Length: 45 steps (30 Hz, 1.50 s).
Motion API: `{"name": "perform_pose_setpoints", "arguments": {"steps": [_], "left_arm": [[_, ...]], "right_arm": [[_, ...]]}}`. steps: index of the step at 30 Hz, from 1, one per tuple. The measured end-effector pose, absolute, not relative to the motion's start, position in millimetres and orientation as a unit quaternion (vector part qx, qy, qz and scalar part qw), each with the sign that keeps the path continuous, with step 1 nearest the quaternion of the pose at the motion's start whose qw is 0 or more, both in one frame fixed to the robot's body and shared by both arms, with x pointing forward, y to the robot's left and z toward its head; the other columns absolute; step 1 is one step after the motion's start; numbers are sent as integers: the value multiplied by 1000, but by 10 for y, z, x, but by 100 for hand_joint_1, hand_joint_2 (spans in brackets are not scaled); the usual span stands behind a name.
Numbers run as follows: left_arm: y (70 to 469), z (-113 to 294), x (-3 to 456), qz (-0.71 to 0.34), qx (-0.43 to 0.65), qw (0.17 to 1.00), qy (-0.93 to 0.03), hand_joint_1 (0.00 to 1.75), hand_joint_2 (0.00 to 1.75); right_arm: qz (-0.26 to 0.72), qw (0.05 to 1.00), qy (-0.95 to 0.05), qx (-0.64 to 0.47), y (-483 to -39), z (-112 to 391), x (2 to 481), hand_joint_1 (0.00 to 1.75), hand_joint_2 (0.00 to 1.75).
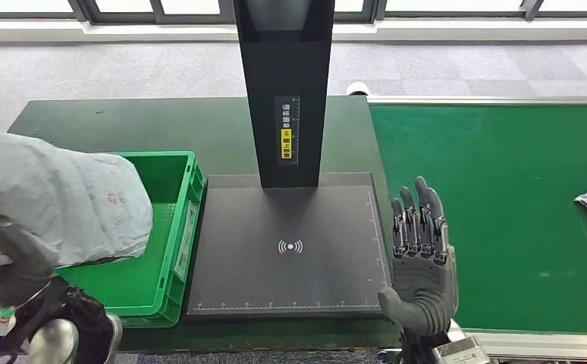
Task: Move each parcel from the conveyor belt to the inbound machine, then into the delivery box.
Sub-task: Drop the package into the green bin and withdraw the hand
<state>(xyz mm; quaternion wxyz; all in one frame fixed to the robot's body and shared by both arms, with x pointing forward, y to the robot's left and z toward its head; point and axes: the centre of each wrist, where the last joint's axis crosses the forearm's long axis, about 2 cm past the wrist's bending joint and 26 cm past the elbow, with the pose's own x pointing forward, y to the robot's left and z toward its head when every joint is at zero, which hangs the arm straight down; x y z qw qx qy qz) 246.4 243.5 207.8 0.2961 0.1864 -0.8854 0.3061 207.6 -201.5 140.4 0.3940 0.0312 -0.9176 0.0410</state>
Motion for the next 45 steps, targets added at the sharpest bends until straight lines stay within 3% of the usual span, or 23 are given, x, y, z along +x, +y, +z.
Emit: {"name": "perform_pose_setpoints", "arguments": {"steps": [9, 25, 29, 45], "left_arm": [[2608, 1295, 2789, 273, 213, 444, -827, 175, 175], [2612, 1207, 2905, 252, 245, 463, -814, 173, 175], [2612, 1207, 2905, 251, 246, 462, -814, 0, 0], [2601, 1251, 2689, 201, 338, 416, -820, 0, 0]], "right_arm": [[42, 397, -916, 33, -2009, 1413, 2073, 0, 175], [36, 396, -917, 27, -2022, 1427, 2102, 0, 175], [37, 394, -918, 27, -2021, 1436, 2121, 0, 175], [40, 393, -918, 31, -2003, 1437, 2180, 0, 175]]}}
